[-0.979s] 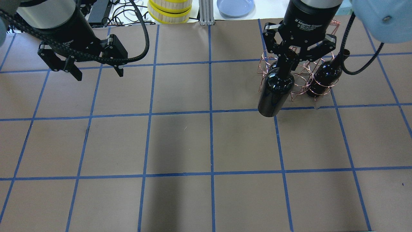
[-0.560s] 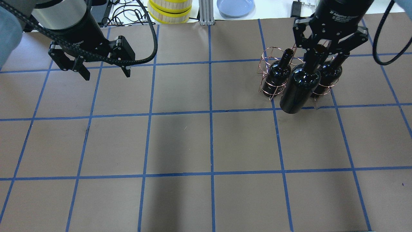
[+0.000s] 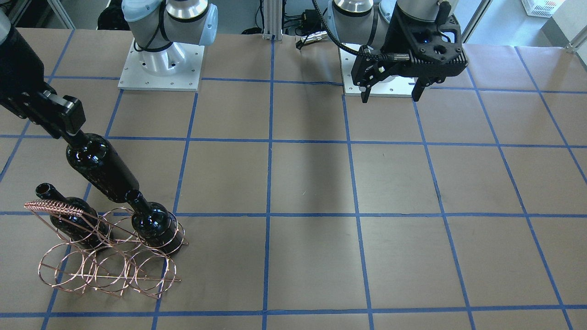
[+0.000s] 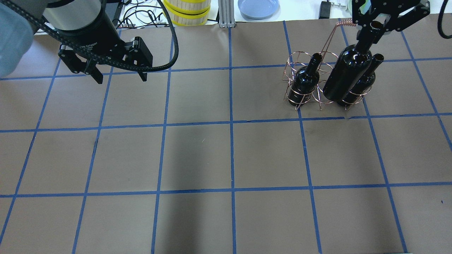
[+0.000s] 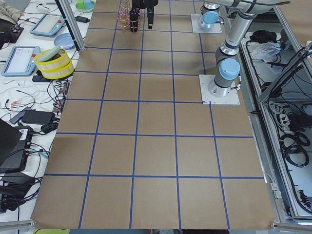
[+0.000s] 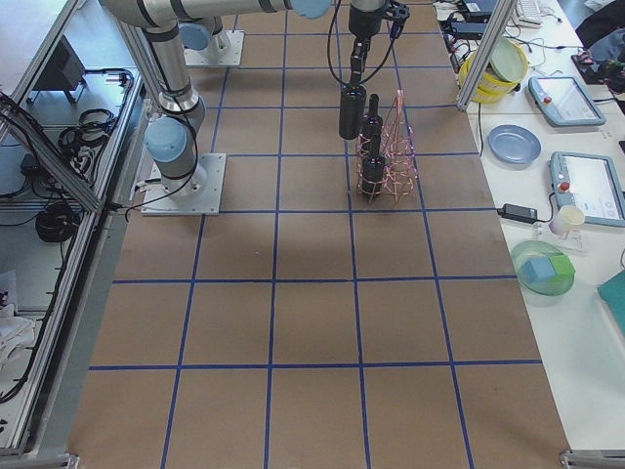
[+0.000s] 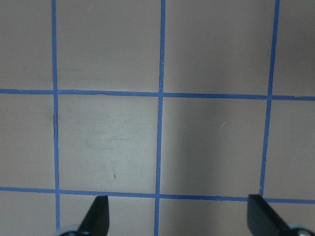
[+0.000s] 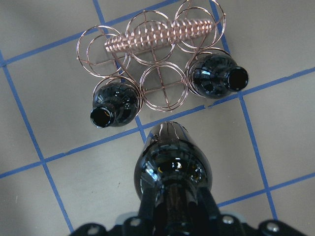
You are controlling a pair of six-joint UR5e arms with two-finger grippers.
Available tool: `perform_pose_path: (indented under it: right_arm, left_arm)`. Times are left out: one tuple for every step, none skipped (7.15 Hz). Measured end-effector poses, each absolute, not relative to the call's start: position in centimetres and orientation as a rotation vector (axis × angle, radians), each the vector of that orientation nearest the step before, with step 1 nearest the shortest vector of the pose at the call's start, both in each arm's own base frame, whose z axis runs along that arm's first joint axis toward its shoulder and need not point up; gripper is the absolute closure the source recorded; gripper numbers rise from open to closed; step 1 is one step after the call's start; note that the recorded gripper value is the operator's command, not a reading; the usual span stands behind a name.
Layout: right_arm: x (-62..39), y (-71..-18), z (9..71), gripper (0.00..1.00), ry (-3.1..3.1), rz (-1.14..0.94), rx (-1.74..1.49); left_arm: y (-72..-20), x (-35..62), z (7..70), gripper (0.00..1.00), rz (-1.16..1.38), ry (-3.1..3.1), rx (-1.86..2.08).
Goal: Place wine into wine basket
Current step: 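Lower the bottle into the empty middle slot of the basket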
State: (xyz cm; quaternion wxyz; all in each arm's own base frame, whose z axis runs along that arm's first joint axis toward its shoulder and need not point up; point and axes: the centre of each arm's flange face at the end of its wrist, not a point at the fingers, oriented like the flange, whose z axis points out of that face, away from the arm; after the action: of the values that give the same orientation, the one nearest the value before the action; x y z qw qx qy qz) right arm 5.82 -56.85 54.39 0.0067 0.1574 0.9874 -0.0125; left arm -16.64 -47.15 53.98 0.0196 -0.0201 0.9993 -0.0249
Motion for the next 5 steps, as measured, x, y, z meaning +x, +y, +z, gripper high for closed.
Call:
perform_pose_path:
  right_arm:
    - [5.6,-58.0,53.6,1.00,3.089,-0.039,0.482]
    - [5.3,-59.0,52.6,1.00,3.090,-0.044,0.476]
    - [4.8,-59.9,51.8,1.00,3.092,-0.047,0.478]
    - [4.2,-60.6,51.2,1.00,3.096,-0.052,0.481]
    - [3.9,-61.0,50.8,1.00,3.100,-0.058,0.476]
  left_arm:
    - [-47.1,-16.5,54.0,0.00,-0.078,3.100,-0.056]
    - [-47.1,-16.4,54.0,0.00,-0.077,3.099,-0.052]
    - [-47.0,-16.4,54.0,0.00,-0.076,3.098,-0.050]
    - [-47.0,-16.4,54.0,0.00,-0.076,3.098,-0.050]
    - [-46.9,-16.4,54.0,0.00,-0.075,3.098,-0.050]
